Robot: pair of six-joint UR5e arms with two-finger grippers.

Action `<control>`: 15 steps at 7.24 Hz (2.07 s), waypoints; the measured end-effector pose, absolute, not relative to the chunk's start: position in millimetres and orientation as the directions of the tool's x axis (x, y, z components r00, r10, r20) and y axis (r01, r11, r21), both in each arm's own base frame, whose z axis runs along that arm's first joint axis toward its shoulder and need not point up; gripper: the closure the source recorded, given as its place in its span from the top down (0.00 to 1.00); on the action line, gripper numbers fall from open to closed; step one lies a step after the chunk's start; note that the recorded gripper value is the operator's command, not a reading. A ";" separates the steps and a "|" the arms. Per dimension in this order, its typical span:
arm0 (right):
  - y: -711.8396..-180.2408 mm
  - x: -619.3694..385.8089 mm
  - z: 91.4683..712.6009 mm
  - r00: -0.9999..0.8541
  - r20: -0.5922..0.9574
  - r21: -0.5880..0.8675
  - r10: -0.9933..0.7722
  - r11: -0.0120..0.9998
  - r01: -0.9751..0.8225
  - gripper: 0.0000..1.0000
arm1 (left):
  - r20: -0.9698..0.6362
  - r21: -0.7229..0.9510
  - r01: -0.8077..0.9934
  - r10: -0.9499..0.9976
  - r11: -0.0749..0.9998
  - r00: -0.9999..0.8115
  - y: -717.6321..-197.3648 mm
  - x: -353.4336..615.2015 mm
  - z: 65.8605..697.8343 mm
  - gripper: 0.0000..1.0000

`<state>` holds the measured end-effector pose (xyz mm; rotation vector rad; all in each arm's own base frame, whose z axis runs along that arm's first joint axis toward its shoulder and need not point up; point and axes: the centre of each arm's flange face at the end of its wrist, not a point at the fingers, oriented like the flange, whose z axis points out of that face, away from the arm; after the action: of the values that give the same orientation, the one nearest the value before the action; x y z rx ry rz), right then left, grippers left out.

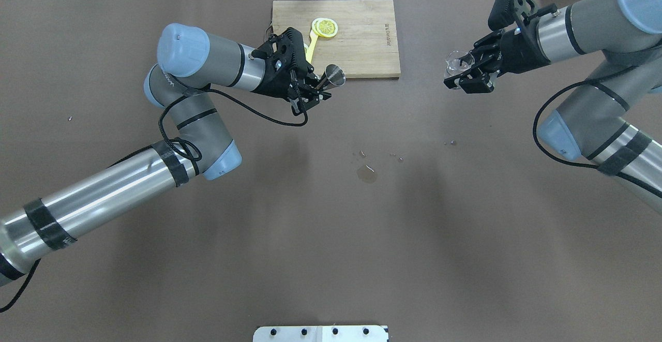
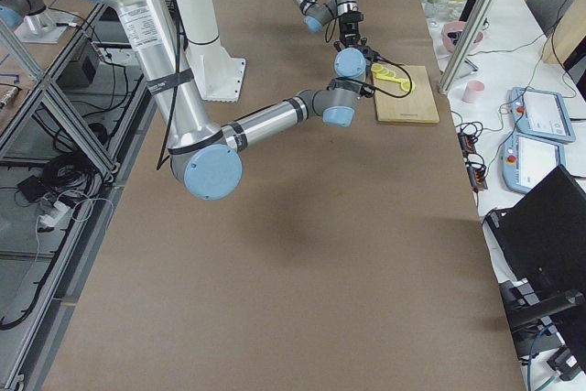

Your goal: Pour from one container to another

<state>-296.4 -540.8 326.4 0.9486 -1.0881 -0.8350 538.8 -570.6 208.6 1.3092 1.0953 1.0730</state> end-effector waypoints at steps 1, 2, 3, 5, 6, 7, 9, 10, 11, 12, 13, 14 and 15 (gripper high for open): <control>-533.9 -303.6 319.6 0.252 0.315 0.934 -0.915 0.346 0.091 0.00 | 0.016 1.000 0.017 0.987 -0.019 0.161 -574.9 545.2 205.0 0.00; -530.7 -311.3 314.4 0.248 0.288 0.941 -0.925 0.321 0.105 0.00 | 0.021 1.000 0.014 0.988 -0.024 0.154 -580.1 553.1 202.0 0.00; -530.6 -316.9 306.6 0.247 0.270 0.943 -0.931 0.308 0.128 0.00 | 0.025 0.999 0.017 0.988 -0.028 0.150 -583.9 561.6 199.6 0.00; -532.9 -328.0 287.3 0.239 0.254 0.937 -0.937 0.300 0.179 0.00 | 0.037 0.999 0.034 0.989 -0.042 0.141 -579.7 577.6 199.4 0.00; -534.1 -334.9 281.6 0.233 0.252 0.932 -0.939 0.301 0.204 0.00 | 0.043 0.998 0.048 0.990 -0.050 0.136 -574.2 584.8 200.9 0.00; -535.8 -341.1 277.6 0.228 0.249 0.925 -0.941 0.301 0.231 0.00 | 0.046 0.996 0.067 0.990 -0.055 0.135 -567.0 593.5 201.3 0.00; -543.1 -352.5 264.1 0.224 0.229 0.915 -0.947 0.288 0.283 0.00 | 0.038 0.992 0.110 0.989 -0.054 0.141 -552.2 613.8 198.0 0.00; -543.6 -359.1 259.0 0.222 0.223 0.910 -0.949 0.284 0.302 0.00 | 0.030 0.990 0.131 0.989 -0.049 0.144 -545.7 621.4 195.4 0.00; -541.8 -365.4 256.8 0.219 0.226 0.903 -0.949 0.289 0.319 0.00 | 0.023 0.988 0.147 0.989 -0.044 0.147 -540.2 626.9 193.1 0.00; -539.6 -368.8 255.7 0.218 0.232 0.896 -0.948 0.295 0.332 0.00 | 0.019 0.986 0.159 0.988 -0.043 0.152 -537.2 629.7 190.2 0.00; -537.1 -369.7 254.6 0.215 0.235 0.891 -0.948 0.298 0.342 0.00 | 0.019 0.985 0.169 0.988 -0.045 0.155 -534.3 632.0 187.3 0.00; -535.1 -369.3 252.4 0.207 0.226 0.886 -0.952 0.289 0.363 0.00 | 0.015 0.983 0.180 0.987 -0.044 0.158 -530.3 634.7 185.8 0.00; -533.3 -368.1 248.9 0.193 0.207 0.879 -0.959 0.269 0.394 0.00 | 0.010 0.981 0.191 0.987 -0.041 0.162 -526.0 637.6 185.3 0.00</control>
<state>-368.1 -533.3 248.9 0.7873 -0.8995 -1.1012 637.6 -526.0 185.3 1.4424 1.2146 1.0084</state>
